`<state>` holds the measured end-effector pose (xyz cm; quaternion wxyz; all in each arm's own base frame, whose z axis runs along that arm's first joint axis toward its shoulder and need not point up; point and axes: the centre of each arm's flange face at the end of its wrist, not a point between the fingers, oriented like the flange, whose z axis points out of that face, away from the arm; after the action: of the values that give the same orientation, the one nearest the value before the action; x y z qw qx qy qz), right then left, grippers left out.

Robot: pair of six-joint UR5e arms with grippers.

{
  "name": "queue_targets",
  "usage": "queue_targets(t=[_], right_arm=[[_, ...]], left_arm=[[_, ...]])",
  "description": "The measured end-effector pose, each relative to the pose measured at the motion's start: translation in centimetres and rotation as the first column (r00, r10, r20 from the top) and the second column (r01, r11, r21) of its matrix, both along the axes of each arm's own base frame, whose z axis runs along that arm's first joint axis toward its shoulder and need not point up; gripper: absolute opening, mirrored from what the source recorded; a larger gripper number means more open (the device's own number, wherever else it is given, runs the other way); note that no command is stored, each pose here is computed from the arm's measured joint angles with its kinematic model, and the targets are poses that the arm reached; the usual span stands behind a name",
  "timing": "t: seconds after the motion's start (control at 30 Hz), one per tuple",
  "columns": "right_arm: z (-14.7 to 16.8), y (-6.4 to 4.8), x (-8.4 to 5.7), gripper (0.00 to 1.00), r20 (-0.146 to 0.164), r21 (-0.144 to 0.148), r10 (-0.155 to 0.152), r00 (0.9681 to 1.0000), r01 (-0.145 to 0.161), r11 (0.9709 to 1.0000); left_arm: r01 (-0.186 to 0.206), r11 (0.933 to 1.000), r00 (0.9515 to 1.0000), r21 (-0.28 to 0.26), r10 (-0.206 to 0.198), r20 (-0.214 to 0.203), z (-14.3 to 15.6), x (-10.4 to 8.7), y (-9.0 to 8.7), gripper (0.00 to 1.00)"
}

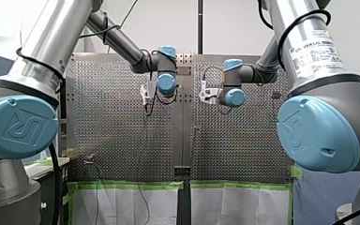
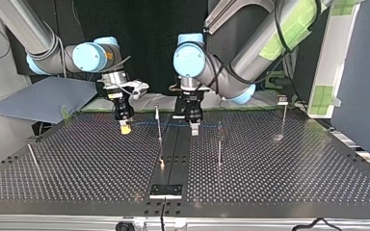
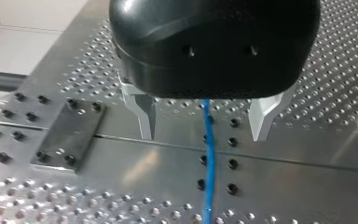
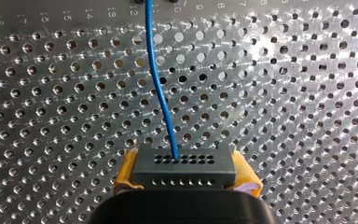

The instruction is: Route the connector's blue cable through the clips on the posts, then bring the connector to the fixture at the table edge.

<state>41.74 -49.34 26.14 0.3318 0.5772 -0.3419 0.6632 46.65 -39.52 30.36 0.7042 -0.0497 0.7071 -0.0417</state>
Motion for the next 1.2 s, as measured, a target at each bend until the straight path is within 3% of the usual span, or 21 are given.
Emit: queue_targets(t=[0.2, 0.57, 1.2], right_arm=[[0.0, 0.0, 0.0, 0.0, 0.0, 0.001, 0.0, 1.0, 0.0, 1.0], [0.0, 0.1, 0.0, 0.0, -0.001, 0.001, 0.001, 1.0, -0.001, 1.0], [-0.2, 0.1, 0.1, 0.0, -0.002, 0.005, 0.002, 1.0, -0.002, 1.0]], left_arm=[[-0.022, 0.9998, 0.9997, 0.004, 0.022, -0.009, -1.6, 1.4, 0.3, 1.0], [-0.05, 0.9987, 0.9988, 0.005, 0.05, -0.001, -1.5, 2.7, 1.5, 1.0], [-0.051, 0.9984, 0.9987, 0.025, 0.05, 0.007, -1.4, 2.7, 1.4, 1.0]])
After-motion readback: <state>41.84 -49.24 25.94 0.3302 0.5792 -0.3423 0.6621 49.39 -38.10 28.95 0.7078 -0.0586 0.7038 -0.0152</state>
